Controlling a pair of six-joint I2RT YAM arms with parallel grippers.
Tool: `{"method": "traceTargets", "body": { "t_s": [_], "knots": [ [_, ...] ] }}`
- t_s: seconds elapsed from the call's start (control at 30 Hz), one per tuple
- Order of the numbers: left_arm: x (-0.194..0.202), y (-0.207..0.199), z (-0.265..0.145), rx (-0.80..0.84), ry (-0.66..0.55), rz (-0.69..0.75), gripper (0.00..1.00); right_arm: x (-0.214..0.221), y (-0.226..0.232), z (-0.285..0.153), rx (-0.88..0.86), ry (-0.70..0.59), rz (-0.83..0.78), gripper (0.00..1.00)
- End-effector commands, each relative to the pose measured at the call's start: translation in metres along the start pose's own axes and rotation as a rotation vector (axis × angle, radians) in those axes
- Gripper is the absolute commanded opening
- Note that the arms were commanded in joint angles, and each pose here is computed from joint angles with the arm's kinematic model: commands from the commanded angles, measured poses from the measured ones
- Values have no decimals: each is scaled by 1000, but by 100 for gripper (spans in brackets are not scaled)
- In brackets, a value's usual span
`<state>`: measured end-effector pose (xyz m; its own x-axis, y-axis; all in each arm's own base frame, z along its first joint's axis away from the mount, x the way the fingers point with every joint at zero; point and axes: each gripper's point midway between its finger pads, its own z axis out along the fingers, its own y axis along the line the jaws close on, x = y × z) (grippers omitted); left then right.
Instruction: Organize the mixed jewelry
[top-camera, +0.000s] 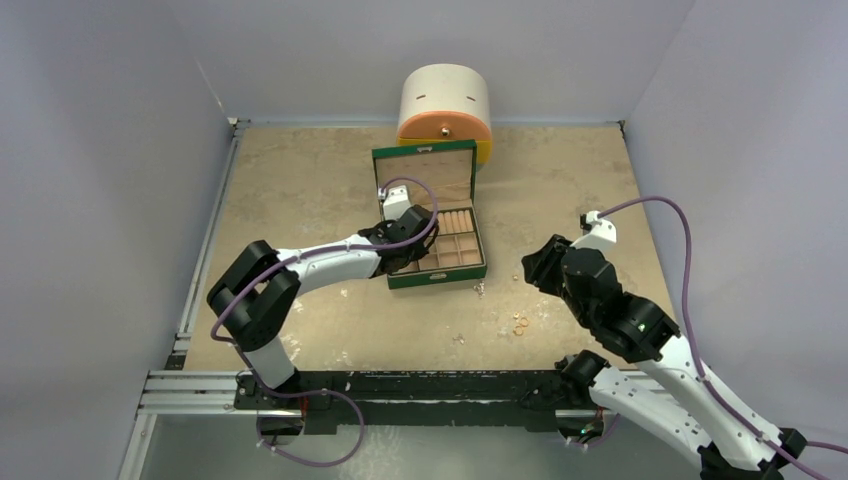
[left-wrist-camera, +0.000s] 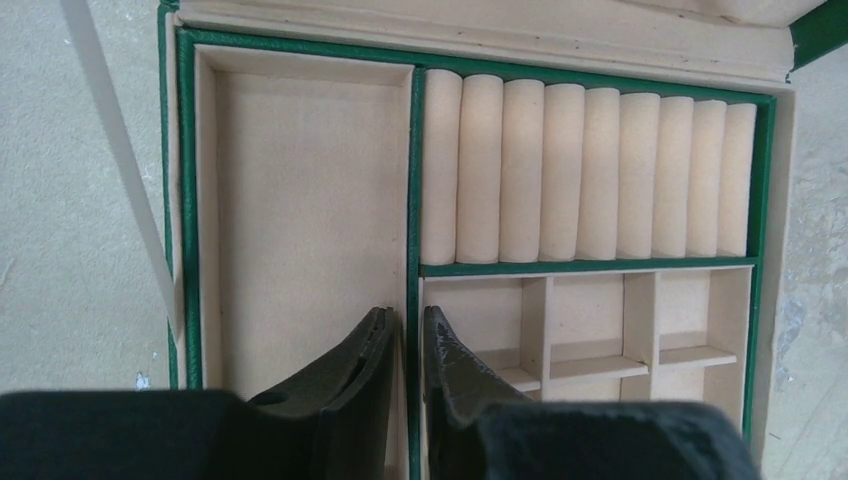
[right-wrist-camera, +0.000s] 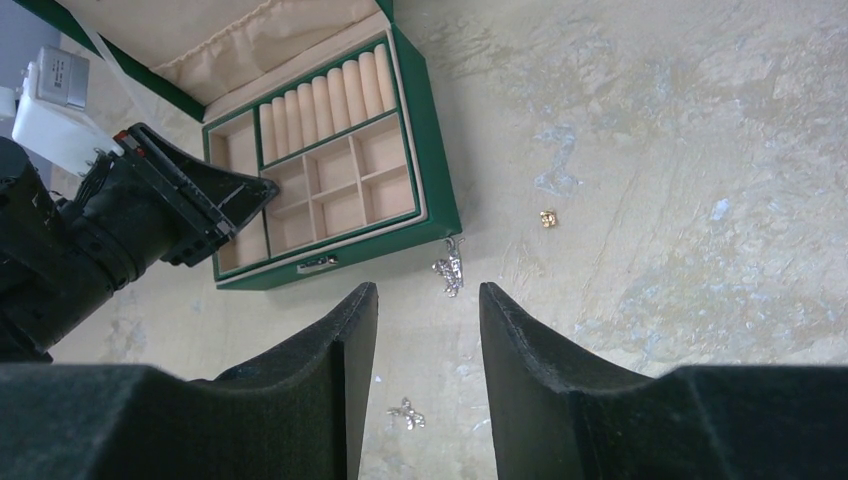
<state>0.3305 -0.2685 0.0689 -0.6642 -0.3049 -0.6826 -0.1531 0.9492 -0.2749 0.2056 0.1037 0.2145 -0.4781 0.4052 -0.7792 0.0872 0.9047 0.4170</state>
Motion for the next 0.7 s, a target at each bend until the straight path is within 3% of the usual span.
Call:
{"method": "traceTargets", "body": {
  "t_s": [0.0, 0.17, 0.67],
  "knots": [
    [-12, 2, -1, -1, -29, -39, 24, -5, 7, 3, -16, -17, 26, 46],
    [-23, -1, -12, 10, -43, -47, 37, -1, 8, 6, -12, -2, 17, 47],
    [-83, -16, -82, 119, -124, -8, 48, 24, -4, 26, 63, 71, -57, 47]
  ]
}}
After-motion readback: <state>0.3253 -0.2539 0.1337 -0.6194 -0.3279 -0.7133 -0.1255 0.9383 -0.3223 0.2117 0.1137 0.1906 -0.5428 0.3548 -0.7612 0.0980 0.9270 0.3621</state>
